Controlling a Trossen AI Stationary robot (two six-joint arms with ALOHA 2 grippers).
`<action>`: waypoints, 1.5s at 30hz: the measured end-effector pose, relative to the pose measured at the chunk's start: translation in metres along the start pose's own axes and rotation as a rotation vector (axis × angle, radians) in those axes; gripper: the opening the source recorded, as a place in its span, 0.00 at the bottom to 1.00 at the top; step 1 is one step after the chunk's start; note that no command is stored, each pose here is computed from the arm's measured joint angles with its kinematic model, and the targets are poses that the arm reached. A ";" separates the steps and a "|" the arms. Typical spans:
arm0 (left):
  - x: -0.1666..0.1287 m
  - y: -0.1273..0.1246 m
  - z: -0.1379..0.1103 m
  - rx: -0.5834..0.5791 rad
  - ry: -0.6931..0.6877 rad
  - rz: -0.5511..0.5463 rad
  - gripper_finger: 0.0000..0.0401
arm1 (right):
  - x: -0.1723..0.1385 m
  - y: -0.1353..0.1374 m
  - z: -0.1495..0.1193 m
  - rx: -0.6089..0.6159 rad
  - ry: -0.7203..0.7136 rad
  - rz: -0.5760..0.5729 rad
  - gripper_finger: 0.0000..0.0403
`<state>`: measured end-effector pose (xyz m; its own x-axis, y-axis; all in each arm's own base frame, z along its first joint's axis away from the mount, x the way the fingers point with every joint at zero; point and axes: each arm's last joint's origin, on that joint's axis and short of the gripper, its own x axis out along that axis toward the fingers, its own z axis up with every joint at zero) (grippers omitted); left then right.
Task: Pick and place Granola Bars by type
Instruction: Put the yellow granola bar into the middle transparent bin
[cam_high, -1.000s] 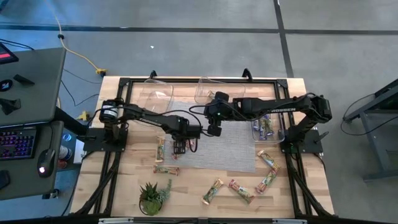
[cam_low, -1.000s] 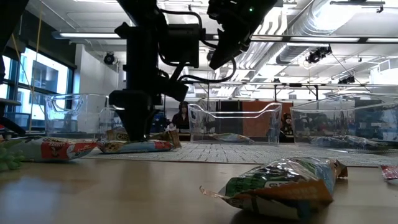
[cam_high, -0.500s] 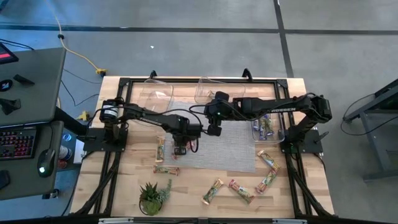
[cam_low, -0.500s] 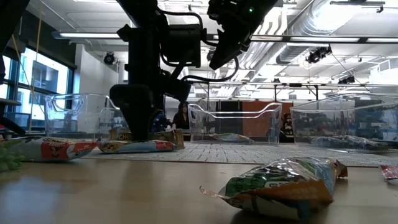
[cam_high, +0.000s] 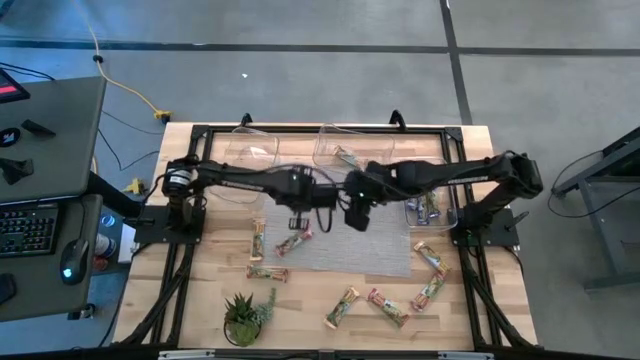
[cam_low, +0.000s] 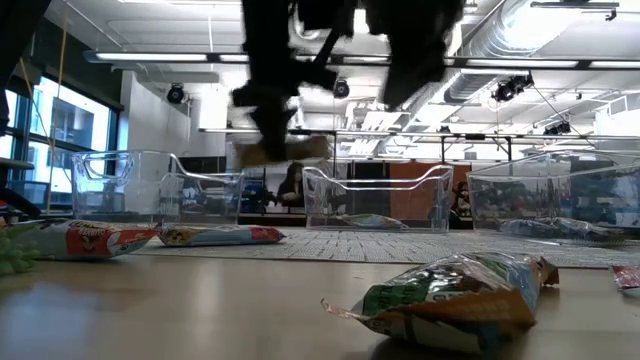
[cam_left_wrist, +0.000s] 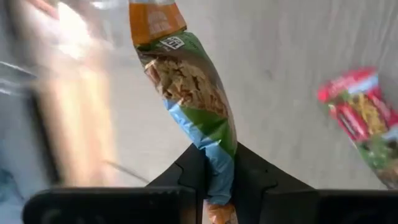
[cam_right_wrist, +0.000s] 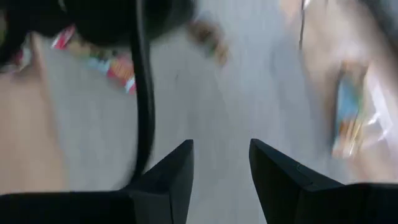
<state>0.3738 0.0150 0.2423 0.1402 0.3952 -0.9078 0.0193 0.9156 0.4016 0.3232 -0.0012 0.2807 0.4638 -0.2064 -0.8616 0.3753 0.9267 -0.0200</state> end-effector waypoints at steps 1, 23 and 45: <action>-0.007 0.009 0.005 -0.007 -0.028 0.040 0.13 | -0.002 0.004 -0.006 0.034 0.046 0.005 0.35; 0.045 0.071 0.073 0.091 -0.394 0.230 0.14 | -0.021 0.017 -0.055 0.499 -0.002 -0.566 0.35; 0.062 0.146 0.053 -0.192 -0.466 0.250 0.14 | -0.038 -0.077 -0.020 0.505 -0.091 -0.699 0.35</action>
<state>0.4376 0.1690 0.2513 0.5405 0.5673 -0.6213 -0.2452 0.8126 0.5287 0.2608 -0.0589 0.3047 0.0480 -0.7211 -0.6912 0.8998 0.3317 -0.2836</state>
